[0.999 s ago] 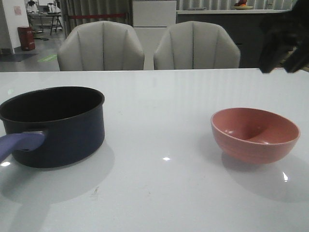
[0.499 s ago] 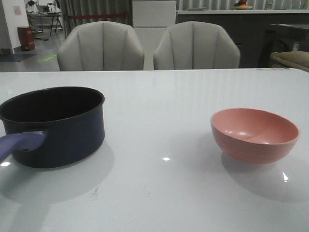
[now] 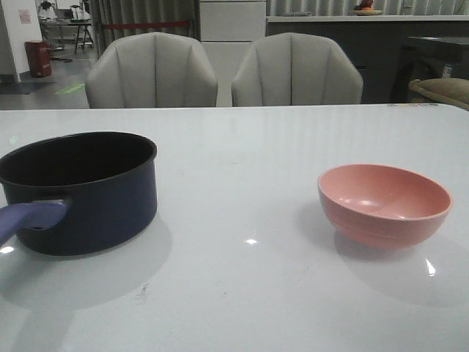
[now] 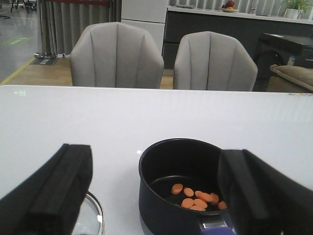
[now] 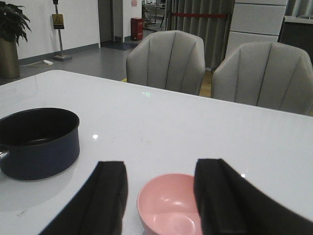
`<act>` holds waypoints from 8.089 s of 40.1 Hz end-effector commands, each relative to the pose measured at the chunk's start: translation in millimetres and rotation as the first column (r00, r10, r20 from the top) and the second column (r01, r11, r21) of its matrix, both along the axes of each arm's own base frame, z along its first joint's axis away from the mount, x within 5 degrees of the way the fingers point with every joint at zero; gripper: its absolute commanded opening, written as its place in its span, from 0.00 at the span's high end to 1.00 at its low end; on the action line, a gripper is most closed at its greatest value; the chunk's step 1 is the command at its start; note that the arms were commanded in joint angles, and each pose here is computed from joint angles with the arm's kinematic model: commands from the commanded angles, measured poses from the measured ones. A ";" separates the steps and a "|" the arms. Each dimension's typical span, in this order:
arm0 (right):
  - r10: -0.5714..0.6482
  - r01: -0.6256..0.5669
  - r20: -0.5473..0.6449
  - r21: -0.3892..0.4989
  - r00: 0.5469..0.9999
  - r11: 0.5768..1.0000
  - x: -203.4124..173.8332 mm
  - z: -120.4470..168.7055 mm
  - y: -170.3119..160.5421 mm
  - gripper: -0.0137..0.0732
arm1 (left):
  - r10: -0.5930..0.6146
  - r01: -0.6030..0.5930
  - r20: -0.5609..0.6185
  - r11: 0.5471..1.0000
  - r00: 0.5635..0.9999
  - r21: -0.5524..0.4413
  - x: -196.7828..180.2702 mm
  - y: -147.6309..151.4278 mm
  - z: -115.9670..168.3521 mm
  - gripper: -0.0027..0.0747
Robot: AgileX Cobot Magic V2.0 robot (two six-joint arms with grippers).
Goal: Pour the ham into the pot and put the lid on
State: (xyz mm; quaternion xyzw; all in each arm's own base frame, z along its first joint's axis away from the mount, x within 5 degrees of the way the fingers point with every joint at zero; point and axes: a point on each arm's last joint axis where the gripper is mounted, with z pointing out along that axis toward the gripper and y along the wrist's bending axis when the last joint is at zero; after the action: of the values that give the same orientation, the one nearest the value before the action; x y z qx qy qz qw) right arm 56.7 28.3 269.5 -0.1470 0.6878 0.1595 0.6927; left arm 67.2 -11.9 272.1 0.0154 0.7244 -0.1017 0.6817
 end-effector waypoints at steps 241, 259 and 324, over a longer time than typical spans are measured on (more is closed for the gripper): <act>-0.035 0.033 0.059 0.026 0.998 0.999 -3.5 -19.1 -4.6 0.67 | -0.094 0.339 -0.884 0.938 0.458 0.076 313.5 -108.7 40.8 0.53; -0.035 0.033 0.059 0.026 0.998 0.999 -3.5 -19.1 -4.6 0.67 | -0.081 0.349 -0.915 0.935 0.396 0.068 318.2 -110.5 25.6 0.53; -0.035 0.033 0.059 0.026 0.998 0.999 -3.5 -19.1 -4.6 0.67 | -0.203 0.393 -0.666 0.907 0.718 0.148 194.8 -77.3 140.7 0.21</act>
State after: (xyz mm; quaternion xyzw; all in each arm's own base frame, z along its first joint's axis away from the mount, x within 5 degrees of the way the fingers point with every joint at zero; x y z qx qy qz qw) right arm 52.8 26.5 234.7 -0.1474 0.6979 0.1570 0.6831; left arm 280.5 -93.1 394.9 0.1947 0.9286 -0.1017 0.2991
